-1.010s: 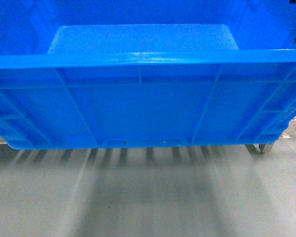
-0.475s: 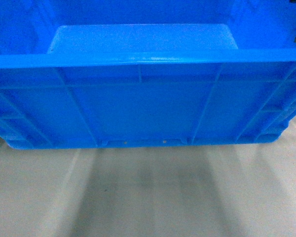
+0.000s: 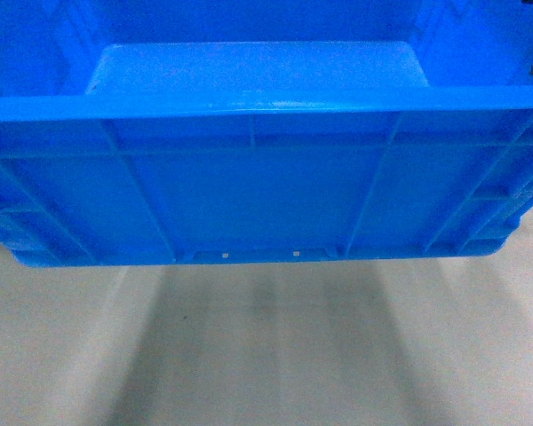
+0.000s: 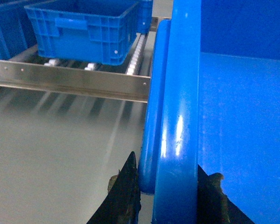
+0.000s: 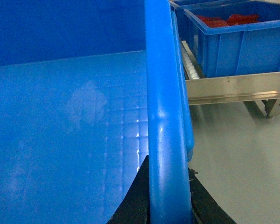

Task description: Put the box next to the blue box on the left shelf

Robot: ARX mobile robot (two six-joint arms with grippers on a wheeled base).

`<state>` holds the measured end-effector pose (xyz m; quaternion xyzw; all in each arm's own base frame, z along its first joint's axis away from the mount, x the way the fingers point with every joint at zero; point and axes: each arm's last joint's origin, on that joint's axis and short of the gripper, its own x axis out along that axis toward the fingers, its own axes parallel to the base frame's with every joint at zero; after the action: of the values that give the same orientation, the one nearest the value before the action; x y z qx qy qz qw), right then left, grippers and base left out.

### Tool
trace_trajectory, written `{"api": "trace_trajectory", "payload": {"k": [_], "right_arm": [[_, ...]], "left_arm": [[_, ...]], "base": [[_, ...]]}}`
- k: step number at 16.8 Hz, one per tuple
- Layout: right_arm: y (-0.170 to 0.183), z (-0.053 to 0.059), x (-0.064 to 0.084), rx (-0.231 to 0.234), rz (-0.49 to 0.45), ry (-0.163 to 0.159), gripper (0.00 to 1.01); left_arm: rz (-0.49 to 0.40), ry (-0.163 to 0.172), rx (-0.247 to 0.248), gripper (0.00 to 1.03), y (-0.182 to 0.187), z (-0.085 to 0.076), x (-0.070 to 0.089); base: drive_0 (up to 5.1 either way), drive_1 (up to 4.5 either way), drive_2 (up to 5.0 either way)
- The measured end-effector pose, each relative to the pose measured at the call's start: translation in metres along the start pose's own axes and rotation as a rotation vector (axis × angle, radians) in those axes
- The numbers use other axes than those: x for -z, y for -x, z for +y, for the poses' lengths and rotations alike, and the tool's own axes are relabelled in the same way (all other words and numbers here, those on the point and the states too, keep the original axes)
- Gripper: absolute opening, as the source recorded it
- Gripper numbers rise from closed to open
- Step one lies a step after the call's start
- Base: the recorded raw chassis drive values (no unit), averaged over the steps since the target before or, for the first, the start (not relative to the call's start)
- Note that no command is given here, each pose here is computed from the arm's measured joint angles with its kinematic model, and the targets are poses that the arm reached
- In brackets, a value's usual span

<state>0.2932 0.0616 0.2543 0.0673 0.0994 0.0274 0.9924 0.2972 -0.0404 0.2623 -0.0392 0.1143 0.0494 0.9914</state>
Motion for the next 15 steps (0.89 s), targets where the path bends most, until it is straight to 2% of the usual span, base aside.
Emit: {"api": "trace_trajectory", "payload": {"k": [15], "right_arm": [[0.0001, 0.0000, 0.0005, -0.001, 0.004, 0.001, 0.07]], "left_arm": [[0.004, -0.002, -0.003, 0.18, 0.0003, 0.0003, 0.0010]], "base": [[0.0, 0.00, 0.0]]}}
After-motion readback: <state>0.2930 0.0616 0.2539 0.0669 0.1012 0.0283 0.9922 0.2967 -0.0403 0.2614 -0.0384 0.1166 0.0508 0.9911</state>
